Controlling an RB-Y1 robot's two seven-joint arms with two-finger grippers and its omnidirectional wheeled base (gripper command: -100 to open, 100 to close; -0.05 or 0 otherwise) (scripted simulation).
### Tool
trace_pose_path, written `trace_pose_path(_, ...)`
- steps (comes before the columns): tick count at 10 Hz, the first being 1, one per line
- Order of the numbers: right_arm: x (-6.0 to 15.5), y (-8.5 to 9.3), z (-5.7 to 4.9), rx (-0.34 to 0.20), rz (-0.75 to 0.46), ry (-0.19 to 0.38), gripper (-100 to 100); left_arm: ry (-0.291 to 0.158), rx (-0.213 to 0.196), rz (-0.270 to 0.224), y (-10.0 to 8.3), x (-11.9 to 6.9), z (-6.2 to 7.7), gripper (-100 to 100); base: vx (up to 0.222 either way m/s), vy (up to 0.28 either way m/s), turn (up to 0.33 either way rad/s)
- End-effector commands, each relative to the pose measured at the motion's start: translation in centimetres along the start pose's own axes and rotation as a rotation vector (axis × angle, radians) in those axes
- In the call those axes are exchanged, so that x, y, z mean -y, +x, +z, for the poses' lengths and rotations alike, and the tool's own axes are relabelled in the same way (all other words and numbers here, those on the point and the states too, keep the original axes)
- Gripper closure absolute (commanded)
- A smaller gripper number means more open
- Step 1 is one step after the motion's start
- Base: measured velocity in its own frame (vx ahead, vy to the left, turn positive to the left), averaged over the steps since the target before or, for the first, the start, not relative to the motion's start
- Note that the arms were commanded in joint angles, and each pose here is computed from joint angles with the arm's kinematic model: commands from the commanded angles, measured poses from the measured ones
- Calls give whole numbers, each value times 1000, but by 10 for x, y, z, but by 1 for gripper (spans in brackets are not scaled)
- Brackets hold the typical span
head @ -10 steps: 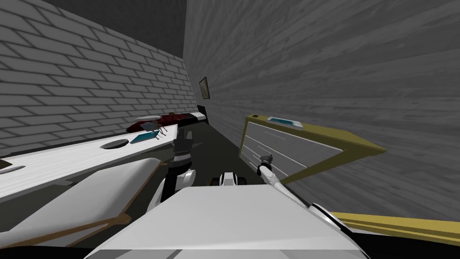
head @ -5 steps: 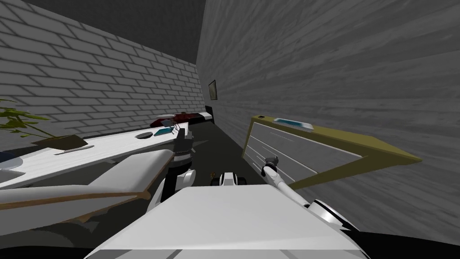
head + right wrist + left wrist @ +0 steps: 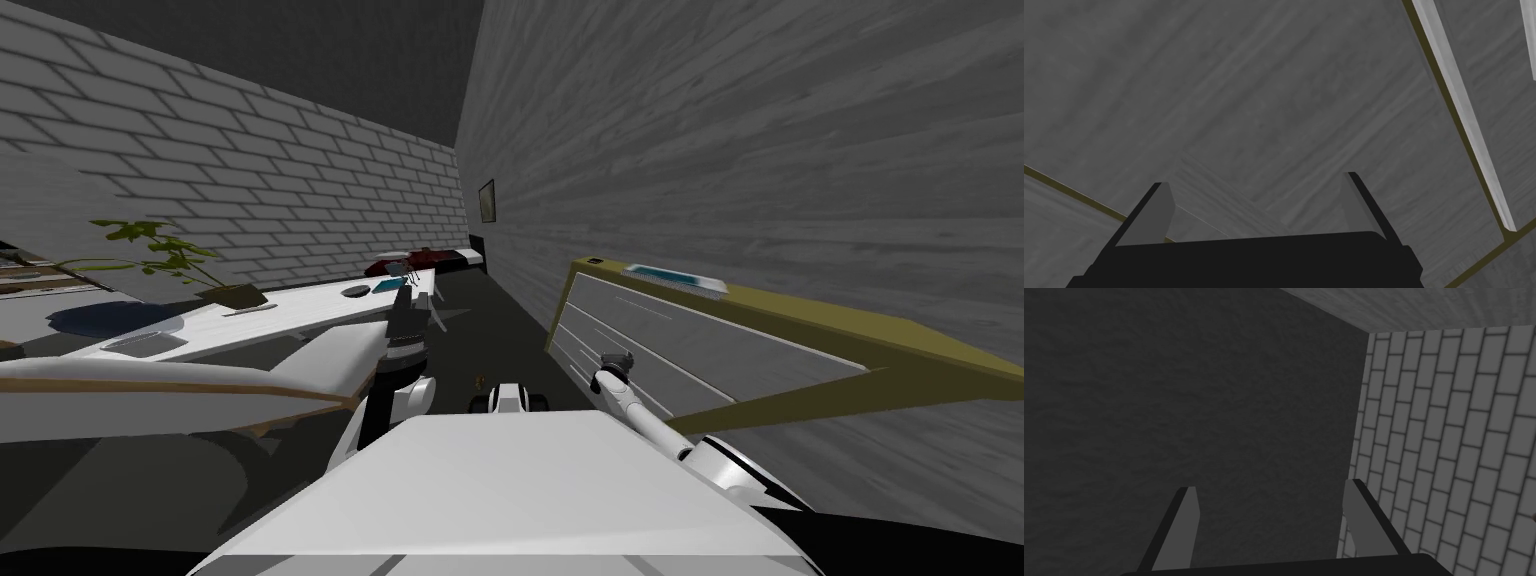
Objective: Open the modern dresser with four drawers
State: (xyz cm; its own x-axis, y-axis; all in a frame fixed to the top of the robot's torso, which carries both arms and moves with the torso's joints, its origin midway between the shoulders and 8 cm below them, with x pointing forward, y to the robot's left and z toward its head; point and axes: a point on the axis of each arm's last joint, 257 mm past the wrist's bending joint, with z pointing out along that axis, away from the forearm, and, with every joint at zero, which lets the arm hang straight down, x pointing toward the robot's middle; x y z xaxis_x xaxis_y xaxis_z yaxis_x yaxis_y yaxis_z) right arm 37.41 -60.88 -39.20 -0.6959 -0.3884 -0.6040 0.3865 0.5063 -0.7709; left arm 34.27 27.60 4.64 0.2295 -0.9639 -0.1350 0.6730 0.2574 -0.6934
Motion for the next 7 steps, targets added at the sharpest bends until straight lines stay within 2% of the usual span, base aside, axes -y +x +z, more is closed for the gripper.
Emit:
trace_pose_path(1, 22, 17, 13, -35, 22, 37, -100, 0, 0, 0, 0, 0, 0, 0, -54, 28, 244)
trace_pose_path(2, 25, 23, 13, -44, 12, 42, -100, 0, 0, 0, 0, 0, 0, 0, -49, 25, 121)
trace_pose_path(3, 40, 30, 21, -62, 33, 67, -100, 0, 0, 0, 0, 0, 0, 0, -55, 21, 241)
trace_pose_path(4, 42, 36, 21, -71, 23, 72, -100, 0, 0, 0, 0, 0, 0, 0, -51, 23, 129)
trace_pose_path(5, 61, 48, 28, -95, 37, 104, -100, 0, 0, 0, 0, 0, 0, 0, -53, 42, 234)
trace_pose_path(6, 61, 49, 28, -96, 35, 105, -100, 0, 0, 0, 0, 0, 0, 0, -43, 31, 127)
trace_pose_path(7, 54, 50, 24, -97, 34, 91, -100, 0, 0, 0, 0, 0, 0, 0, -15, 9, 10)
